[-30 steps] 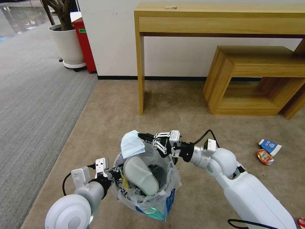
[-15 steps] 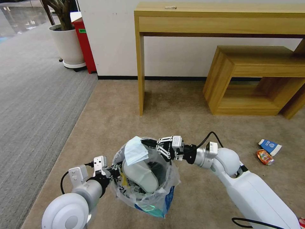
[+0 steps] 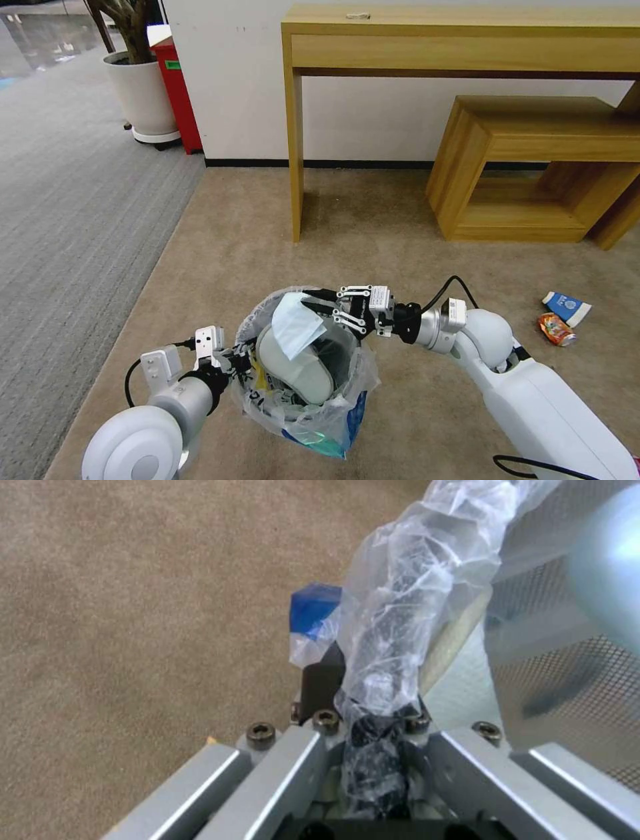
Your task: Pick up the trash bin and place the garbage on the floor into it.
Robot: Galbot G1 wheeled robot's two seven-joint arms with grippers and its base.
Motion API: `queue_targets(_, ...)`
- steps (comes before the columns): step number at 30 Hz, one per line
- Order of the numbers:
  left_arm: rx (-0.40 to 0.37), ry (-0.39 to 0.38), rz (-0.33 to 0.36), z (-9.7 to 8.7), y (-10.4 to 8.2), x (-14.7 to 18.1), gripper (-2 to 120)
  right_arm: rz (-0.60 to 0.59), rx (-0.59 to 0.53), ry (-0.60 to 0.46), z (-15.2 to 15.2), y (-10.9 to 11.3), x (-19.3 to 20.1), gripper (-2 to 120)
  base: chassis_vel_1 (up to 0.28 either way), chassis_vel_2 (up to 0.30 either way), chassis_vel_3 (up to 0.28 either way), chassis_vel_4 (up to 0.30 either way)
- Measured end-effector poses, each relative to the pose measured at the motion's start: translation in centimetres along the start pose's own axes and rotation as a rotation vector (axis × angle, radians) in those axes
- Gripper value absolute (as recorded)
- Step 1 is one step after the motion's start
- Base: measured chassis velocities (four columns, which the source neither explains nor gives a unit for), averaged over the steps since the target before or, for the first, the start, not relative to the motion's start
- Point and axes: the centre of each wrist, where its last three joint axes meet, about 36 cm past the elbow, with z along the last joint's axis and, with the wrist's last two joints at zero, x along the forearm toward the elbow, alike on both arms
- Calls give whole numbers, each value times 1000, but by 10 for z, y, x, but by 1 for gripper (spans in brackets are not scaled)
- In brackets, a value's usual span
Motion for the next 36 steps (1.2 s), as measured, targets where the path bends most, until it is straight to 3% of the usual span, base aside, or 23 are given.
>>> queue_targets(16, 11, -19, 16, -5, -1, 9, 1, 36, 51, 21, -2, -6, 18, 95, 0, 0, 0, 0)
queue_targets(30, 15, -40, -9, -11, 4, 13, 1, 90, 64, 14, -7, -6, 28, 100, 0, 0, 0, 0)
queue_targets(33, 18, -72, -120, -22, 14, 19, 1, 279, 36, 4, -8, -3, 33, 100, 0, 0, 0, 0)
queue_targets(34, 18, -72, -120, -22, 14, 19, 1, 279, 36, 4, -8, -3, 33, 100, 0, 0, 0, 0)
queue_targets(36, 15, -94, -235, -30, 24, 22, 1, 474, -13, 63, -3, 6, 36, 100, 0, 0, 0, 0)
